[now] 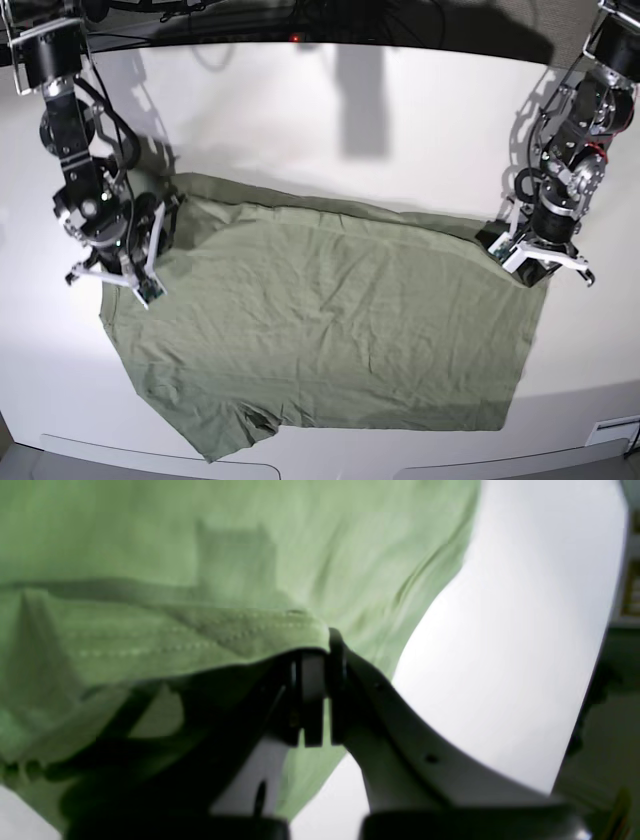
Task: Fold the T-shirt properly
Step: 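Pull the held edge with both grippers across the shirt toward the hem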
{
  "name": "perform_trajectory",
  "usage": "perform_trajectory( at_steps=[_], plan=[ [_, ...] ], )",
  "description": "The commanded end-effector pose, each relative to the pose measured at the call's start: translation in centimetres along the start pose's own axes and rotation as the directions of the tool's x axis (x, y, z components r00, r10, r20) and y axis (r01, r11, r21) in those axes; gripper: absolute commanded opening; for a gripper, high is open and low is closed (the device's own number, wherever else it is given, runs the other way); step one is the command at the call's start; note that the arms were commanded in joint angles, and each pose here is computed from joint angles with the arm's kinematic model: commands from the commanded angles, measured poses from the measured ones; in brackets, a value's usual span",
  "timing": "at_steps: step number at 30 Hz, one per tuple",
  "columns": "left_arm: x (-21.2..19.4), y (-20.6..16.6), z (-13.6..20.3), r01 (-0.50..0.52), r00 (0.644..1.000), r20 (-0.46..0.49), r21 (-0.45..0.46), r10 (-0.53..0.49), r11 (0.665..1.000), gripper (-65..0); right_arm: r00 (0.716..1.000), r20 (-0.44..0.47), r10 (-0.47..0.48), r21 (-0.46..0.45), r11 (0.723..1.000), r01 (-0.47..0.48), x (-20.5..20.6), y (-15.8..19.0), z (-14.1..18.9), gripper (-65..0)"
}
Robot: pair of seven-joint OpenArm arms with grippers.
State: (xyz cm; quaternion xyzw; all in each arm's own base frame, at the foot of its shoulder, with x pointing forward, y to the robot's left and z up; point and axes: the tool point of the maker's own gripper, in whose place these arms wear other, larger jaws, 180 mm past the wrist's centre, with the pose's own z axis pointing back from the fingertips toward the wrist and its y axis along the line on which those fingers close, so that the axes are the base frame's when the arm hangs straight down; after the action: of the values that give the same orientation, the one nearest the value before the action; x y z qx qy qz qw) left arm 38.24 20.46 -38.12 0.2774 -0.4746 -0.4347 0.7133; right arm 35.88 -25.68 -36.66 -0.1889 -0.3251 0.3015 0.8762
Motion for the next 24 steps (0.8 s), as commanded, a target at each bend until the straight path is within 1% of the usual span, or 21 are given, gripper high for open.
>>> perform_trajectory(
  at_steps=[1, 3, 8, 16, 21, 24],
  plan=[
    [0.4, 2.4, -0.5, 0.009, 1.000, 0.018, 0.058, -0.010, 0.998, -65.0, 0.999, 0.044, -0.005, -0.039, 0.999, 0.007, 1.6, -1.9, 0.2, -65.0],
    [0.5, 2.8, -1.0, 0.006, 1.000, 0.015, 0.065, -0.007, 0.998, -65.0, 0.998, 0.065, -0.011, -0.042, 0.999, 0.013, 2.8, -2.6, -0.1, -65.0],
    [0.7, 3.0, -1.2, -0.020, 1.000, 0.017, 0.067, 0.019, 0.998, -65.0, 0.998, 0.070, -0.007, -0.021, 1.000, 0.008, 4.2, -3.3, -1.1, -65.0],
    [0.8, 3.2, -1.3, -0.019, 1.000, 0.019, 0.071, 0.018, 0.997, -65.0, 0.993, 0.118, -0.022, -0.062, 0.998, 0.030, 7.1, -6.1, -1.0, -65.0],
    [1.5, 4.2, -1.8, -0.024, 0.999, 0.027, 0.093, 0.021, 0.995, -65.0, 0.992, 0.127, -0.022, -0.061, 0.998, 0.030, 7.5, -6.3, -0.9, -65.0],
    [2.3, 3.9, -1.9, -0.043, 0.998, 0.044, 0.089, 0.040, 0.995, -65.0, 0.991, 0.131, -0.021, -0.062, 0.998, 0.029, 7.5, -6.3, -0.9, -65.0]
  ],
)
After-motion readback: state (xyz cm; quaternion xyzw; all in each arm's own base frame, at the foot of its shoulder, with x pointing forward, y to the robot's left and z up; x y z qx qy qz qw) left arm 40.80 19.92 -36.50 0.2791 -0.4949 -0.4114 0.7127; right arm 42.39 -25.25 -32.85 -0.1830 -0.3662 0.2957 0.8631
